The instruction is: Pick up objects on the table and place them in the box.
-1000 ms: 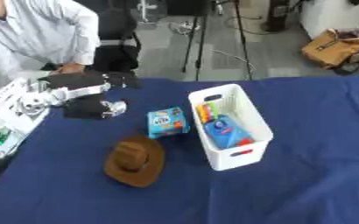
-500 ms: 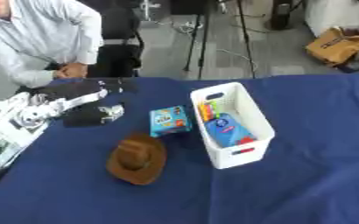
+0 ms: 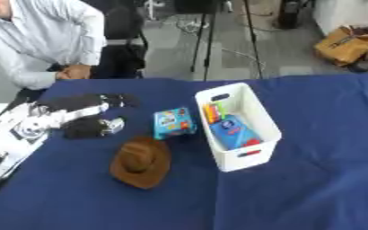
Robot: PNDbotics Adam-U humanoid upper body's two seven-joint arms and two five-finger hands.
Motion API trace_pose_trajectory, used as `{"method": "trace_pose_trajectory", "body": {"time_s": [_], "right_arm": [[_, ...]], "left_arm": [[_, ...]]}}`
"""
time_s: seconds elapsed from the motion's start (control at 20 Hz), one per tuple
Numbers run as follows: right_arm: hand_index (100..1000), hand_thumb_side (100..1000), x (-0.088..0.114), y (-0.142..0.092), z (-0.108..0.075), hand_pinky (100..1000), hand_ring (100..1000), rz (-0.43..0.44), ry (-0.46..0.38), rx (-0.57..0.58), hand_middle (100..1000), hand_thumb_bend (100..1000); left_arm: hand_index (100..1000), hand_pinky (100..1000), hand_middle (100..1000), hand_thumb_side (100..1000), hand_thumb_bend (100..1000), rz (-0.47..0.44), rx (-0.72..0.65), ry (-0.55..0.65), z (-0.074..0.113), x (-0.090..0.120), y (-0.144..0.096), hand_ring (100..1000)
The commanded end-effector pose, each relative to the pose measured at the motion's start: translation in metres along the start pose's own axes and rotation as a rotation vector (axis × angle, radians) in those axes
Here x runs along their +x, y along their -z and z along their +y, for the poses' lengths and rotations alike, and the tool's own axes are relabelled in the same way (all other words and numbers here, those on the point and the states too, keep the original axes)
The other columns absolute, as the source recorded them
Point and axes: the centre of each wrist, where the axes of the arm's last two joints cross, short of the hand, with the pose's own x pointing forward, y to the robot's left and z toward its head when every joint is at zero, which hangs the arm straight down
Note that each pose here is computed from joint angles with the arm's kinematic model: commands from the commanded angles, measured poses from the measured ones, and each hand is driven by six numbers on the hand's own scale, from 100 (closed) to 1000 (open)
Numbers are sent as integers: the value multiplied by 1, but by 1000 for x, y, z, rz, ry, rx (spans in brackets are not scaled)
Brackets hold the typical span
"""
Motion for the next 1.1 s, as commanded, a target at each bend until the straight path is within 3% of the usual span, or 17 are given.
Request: {"method": "trace_pose_trajectory", "body": {"time_s": [0.05, 0.1, 0.15, 0.25, 0.45, 0.65, 0.75, 0.8, 0.85, 0.9, 1.1], "right_arm": [[717, 722, 3, 9, -1, 770, 738, -17, 17, -24, 712, 100], [715, 717, 3, 9, -1, 770, 738, -15, 18, -25, 711, 100], [715, 717, 3, 9, -1, 770, 738, -14, 19, -25, 711, 100], [710, 712, 3, 10, -1, 769, 736, -10, 21, -27, 709, 100], [706, 703, 4, 10, -1, 765, 734, -4, 23, -30, 705, 100], [703, 698, 4, 10, -1, 764, 734, 0, 25, -32, 704, 100], [703, 699, 4, 10, -1, 764, 734, 2, 27, -32, 703, 100], [701, 695, 4, 10, -1, 763, 733, 3, 27, -32, 701, 100], [701, 695, 4, 10, -1, 763, 733, 4, 28, -33, 701, 100], [698, 692, 4, 10, -1, 763, 732, 5, 29, -33, 699, 100], [695, 687, 4, 10, 0, 762, 732, 8, 33, -34, 697, 100]], "left_arm": [[1000, 1000, 1000, 1000, 174, 19, -10, 13, 9, -5, -9, 1000], [1000, 1000, 1000, 1000, 254, 15, -16, 5, 7, -6, -9, 1000], [1000, 1000, 1000, 1000, 254, 11, -21, -1, 7, -6, -9, 1000], [1000, 1000, 1000, 1000, 343, 5, -36, -4, 6, -8, -9, 1000], [1000, 1000, 1000, 1000, 334, -16, -53, -12, 5, -8, -8, 1000], [1000, 1000, 1000, 1000, 380, -34, -51, -2, 4, -8, -7, 1000], [1000, 1000, 1000, 1000, 414, -43, -53, 11, 2, -8, -6, 1000], [1000, 1000, 1000, 1000, 492, -48, -58, 16, 1, -7, -5, 1000], [1000, 1000, 1000, 1000, 492, -53, -71, 22, -1, -7, -4, 1000], [1000, 1000, 1000, 1000, 575, -56, -84, 26, -2, -6, -3, 1000], [1000, 1000, 1000, 1000, 602, -56, -141, 34, -4, -8, -1, 1000]]}}
